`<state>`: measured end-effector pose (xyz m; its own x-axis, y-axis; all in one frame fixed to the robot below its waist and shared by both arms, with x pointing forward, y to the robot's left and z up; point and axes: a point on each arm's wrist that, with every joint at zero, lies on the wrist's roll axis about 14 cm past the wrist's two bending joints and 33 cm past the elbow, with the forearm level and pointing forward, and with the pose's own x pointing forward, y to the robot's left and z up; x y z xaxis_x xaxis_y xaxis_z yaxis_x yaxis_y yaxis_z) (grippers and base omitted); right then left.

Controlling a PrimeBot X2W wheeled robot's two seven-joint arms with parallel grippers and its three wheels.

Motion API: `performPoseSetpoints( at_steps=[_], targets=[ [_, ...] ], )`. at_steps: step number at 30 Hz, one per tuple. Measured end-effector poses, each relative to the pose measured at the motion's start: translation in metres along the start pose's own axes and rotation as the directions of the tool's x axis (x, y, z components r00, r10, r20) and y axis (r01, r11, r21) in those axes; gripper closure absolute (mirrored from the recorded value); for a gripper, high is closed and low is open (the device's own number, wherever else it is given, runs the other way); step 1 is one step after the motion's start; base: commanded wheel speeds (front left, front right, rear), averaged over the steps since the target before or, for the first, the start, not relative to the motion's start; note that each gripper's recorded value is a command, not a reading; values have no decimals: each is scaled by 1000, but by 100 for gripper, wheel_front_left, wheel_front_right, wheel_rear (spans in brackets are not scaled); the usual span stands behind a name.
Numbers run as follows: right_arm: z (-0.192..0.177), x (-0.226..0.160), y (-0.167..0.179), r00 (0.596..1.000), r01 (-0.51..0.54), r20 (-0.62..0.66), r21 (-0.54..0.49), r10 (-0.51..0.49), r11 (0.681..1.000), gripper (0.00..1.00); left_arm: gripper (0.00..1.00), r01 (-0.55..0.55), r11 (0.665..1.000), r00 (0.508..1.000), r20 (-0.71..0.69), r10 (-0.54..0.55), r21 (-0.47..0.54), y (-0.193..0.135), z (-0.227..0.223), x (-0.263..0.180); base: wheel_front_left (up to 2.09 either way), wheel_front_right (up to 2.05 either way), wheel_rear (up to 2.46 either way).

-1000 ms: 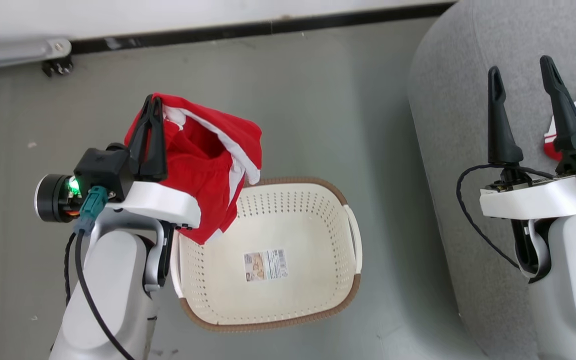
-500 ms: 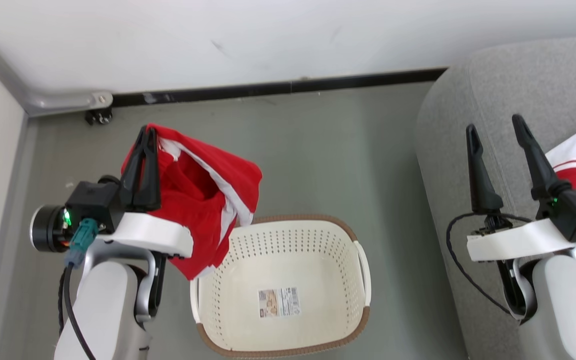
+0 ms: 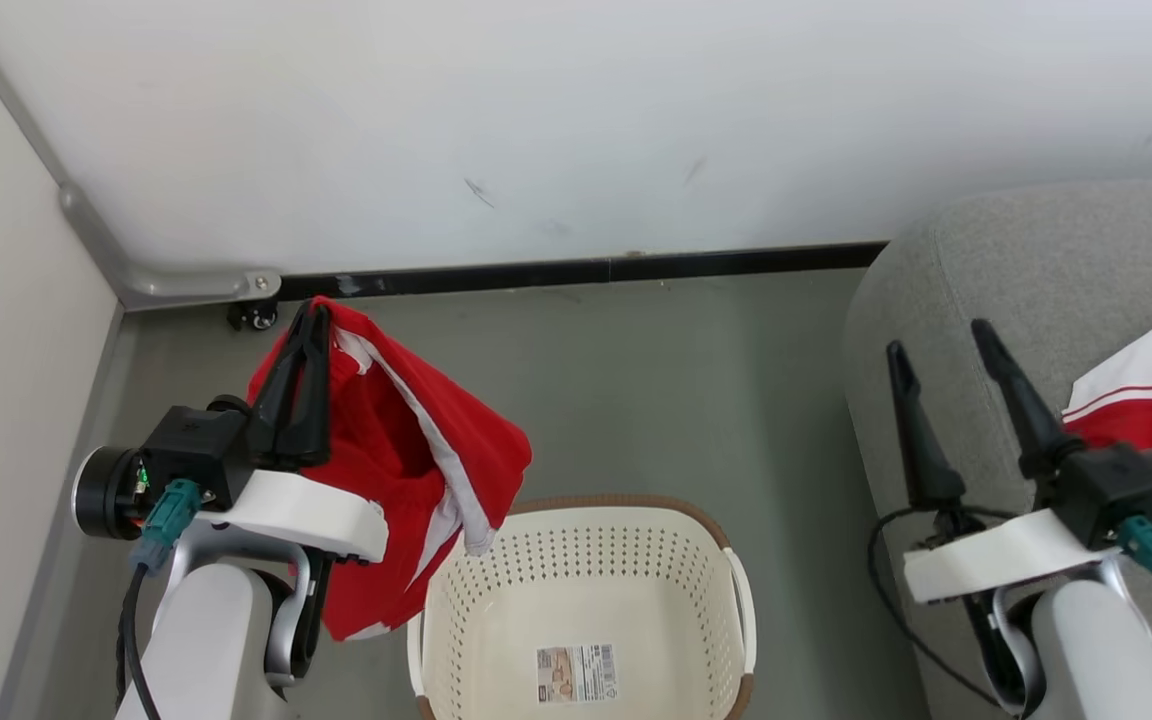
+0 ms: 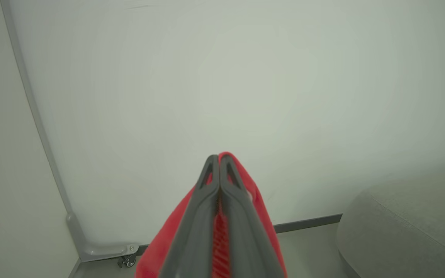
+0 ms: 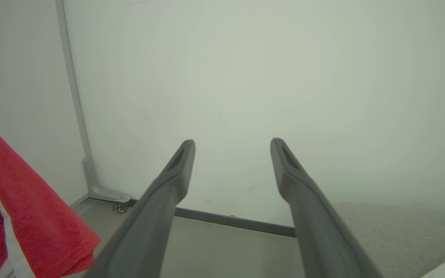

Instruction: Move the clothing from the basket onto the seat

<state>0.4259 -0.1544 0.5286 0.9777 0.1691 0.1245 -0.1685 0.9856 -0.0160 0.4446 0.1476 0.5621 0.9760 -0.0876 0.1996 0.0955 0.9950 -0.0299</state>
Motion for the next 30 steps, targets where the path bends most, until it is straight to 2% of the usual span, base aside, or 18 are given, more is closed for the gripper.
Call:
performPoseSetpoints(
  at_steps=[9, 14, 20, 24, 28, 30],
  targets=[
    [5, -12, 24, 995, -98, -15, -48, 97, 994, 0, 100, 59, 998, 996, 69, -61, 19, -7, 30, -8, 0, 0, 0],
    [5, -18, 53, 979, -204, -39, -79, 202, 976, 0, 100, 116, 993, 988, 96, -118, 33, -18, 42, -13, 0, 0, 0],
    [-4, -34, 81, 942, -329, -99, -104, 319, 939, 0, 100, 177, 983, 975, 124, -182, 51, -34, 54, -17, 0, 0, 0],
    [-17, -50, 111, 892, -437, -168, -88, 419, 895, 0, 100, 230, 971, 959, 157, -238, 64, -50, 65, -18, 0, 0, 0],
    [-19, -53, 119, 858, -498, -206, -111, 470, 860, 0, 100, 276, 959, 942, 180, -285, 69, -66, 74, -19, 0, 0, 0],
    [-17, -52, 120, 852, -509, -209, -117, 480, 853, 0, 100, 292, 954, 935, 187, -300, 71, -70, 76, -20, 0, 0, 0]
  ],
)
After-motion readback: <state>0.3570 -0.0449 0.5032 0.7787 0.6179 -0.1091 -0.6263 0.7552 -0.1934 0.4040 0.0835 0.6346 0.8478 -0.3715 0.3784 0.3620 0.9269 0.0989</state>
